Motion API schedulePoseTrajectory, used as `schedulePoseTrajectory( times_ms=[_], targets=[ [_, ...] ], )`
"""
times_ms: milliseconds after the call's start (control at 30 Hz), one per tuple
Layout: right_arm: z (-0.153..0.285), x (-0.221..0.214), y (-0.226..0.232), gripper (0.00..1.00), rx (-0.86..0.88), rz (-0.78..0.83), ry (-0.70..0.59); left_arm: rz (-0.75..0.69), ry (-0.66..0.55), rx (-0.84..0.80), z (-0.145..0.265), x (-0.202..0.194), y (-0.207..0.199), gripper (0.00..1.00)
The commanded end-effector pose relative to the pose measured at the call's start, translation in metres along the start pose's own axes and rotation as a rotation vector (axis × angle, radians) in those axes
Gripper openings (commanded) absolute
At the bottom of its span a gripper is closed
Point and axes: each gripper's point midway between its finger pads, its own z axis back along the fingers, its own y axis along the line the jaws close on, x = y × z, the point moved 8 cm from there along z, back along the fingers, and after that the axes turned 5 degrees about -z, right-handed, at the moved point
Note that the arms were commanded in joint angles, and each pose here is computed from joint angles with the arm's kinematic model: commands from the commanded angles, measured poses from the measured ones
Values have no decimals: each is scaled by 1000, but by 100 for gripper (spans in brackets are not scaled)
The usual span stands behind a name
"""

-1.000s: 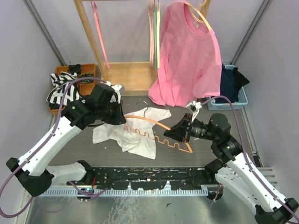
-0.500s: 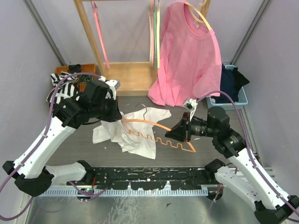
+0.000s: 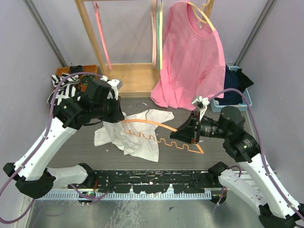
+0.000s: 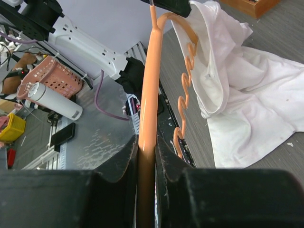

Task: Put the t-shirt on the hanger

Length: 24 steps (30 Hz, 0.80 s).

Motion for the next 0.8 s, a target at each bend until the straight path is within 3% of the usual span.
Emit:
schedulePoseTrajectory(
  times_ms=[0,400,767],
  targets=[
    [2,26,18,1,52,93,-126,-12,-45,-38,11,10,-6,0],
    [-18,18,-21,1,-48,41,-208,-9,-58,-83,17,21,-15,0],
    [-41,16,-32,1,7,7,-262,4,-71,-122,12,27,-29,0]
  ],
)
